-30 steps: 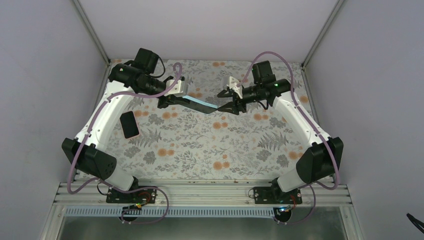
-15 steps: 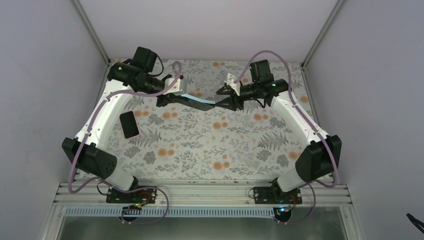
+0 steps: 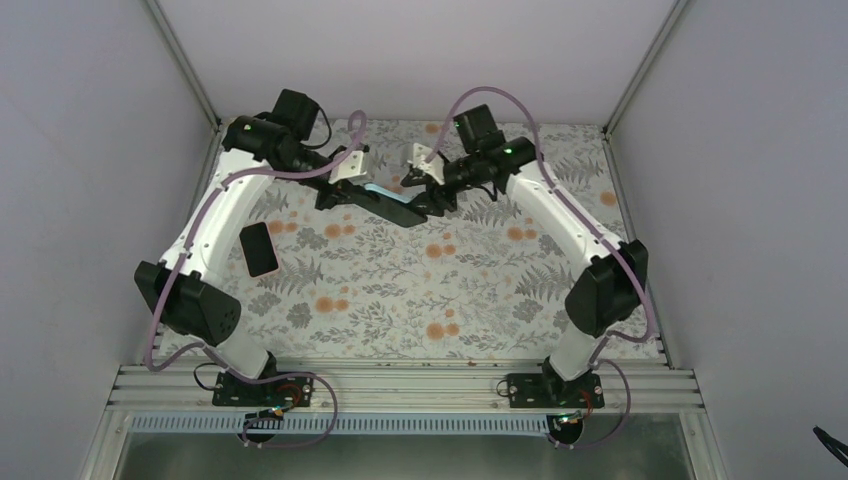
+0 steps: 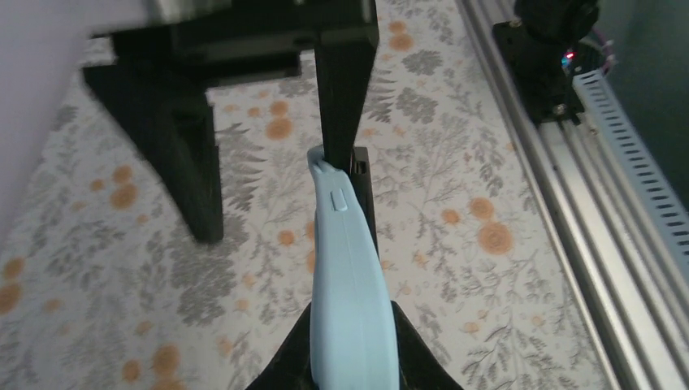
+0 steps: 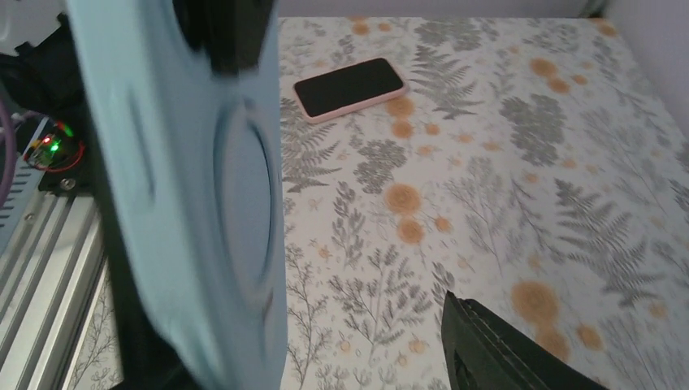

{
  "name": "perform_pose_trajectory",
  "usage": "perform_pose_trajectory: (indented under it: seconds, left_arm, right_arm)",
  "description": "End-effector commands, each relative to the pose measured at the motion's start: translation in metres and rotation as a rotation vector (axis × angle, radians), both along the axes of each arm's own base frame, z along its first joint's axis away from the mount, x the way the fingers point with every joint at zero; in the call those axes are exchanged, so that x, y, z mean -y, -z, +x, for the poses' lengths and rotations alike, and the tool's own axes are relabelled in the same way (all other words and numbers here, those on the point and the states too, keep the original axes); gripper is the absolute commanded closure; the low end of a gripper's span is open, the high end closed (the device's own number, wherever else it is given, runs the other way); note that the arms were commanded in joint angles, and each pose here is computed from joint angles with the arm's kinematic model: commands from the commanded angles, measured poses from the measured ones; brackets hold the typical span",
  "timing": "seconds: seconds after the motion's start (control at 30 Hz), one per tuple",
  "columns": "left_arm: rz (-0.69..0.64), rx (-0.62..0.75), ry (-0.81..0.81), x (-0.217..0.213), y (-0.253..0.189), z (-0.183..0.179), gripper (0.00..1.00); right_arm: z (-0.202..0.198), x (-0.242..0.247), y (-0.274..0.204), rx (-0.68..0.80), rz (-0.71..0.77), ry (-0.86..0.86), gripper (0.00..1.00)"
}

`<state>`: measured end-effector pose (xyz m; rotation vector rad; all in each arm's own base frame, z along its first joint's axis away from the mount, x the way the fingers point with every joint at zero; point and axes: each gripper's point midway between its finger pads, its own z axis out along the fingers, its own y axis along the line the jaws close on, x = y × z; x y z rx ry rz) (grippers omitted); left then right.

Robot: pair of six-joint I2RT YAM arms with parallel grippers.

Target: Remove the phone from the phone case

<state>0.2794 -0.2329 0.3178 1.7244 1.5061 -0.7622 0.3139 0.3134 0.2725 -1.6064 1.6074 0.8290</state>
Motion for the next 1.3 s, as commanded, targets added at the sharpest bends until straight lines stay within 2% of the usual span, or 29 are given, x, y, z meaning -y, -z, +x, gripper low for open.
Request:
perform_pose_trajectory:
  seconds: [0.0, 0.2, 0.27, 0.3, 0.33, 0.37, 0.4, 0.5, 0.6, 0.63, 0.67, 0.7, 0.8, 0.87, 0.97, 1.13, 1.27]
  left_arm:
    - [-0.254, -0.036, 0.207, 0.044, -0.044, -0.032, 0.98]
    - [-0.254, 0.001, 0.143, 0.052, -0.035, -0.009, 0.98]
    - [-0.252, 0.025, 0.106, 0.054, -0.036, 0.001, 0.98]
    - [-0.246, 0.045, 0.087, 0.054, -0.035, 0.006, 0.98]
    - [-0.239, 0.067, 0.066, 0.053, -0.035, 0.010, 0.97]
    - [-0.227, 0.094, 0.044, 0.052, -0.035, 0.014, 0.94]
    - [-0.207, 0.122, 0.019, 0.049, -0.035, 0.017, 0.86]
    - [-0.118, 0.217, -0.060, 0.036, -0.038, 0.027, 0.58]
    - [-0.067, 0.323, -0.161, 0.013, -0.055, 0.040, 0.41]
    - [-0.065, 0.359, -0.189, 0.006, -0.063, 0.043, 0.31]
    - [-0.062, 0.401, -0.215, -0.001, -0.072, 0.045, 0.16]
    - [-0.051, 0.494, -0.264, -0.013, -0.095, 0.046, 0.10]
    - [-0.083, 0.594, -0.308, -0.019, -0.123, 0.045, 0.01]
    - [-0.177, 0.631, -0.361, -0.014, -0.132, 0.053, 0.00]
    - [-0.259, 0.745, -0.398, 0.013, -0.120, 0.057, 0.00]
    - [-0.268, 0.788, -0.572, 0.058, -0.110, 0.097, 0.03]
    - [-0.330, 0.806, -0.669, 0.075, -0.116, 0.120, 0.04]
  right_arm:
    - [-0.032, -0.059, -0.030, 0.041, 0.092, -0.180, 0.38]
    - [-0.063, -0.093, -0.057, -0.050, 0.162, -0.315, 0.38]
    - [-0.070, -0.102, -0.057, -0.096, 0.177, -0.352, 0.44]
    - [-0.072, -0.104, -0.055, -0.122, 0.181, -0.366, 0.55]
    - [-0.072, -0.104, -0.057, -0.133, 0.185, -0.372, 0.76]
    - [-0.069, -0.104, -0.055, -0.142, 0.179, -0.362, 0.93]
    - [-0.067, -0.102, -0.055, -0.146, 0.175, -0.353, 0.96]
    - [-0.052, -0.084, -0.057, -0.152, 0.184, -0.296, 0.97]
    - [-0.028, -0.055, -0.067, -0.139, 0.217, -0.209, 0.97]
    - [-0.019, -0.044, -0.070, -0.134, 0.226, -0.173, 0.97]
    - [-0.007, -0.032, -0.072, -0.128, 0.228, -0.123, 0.97]
    - [0.027, -0.005, -0.077, -0.114, 0.227, 0.015, 0.97]
    - [0.065, 0.022, -0.085, -0.134, 0.242, 0.190, 0.97]
    - [0.093, 0.040, -0.097, -0.169, 0.301, 0.319, 0.97]
    - [0.128, 0.055, -0.127, -0.152, 0.424, 0.493, 0.97]
    - [0.142, 0.052, -0.172, -0.094, 0.568, 0.587, 0.97]
    - [0.146, 0.036, -0.192, -0.064, 0.576, 0.595, 0.97]
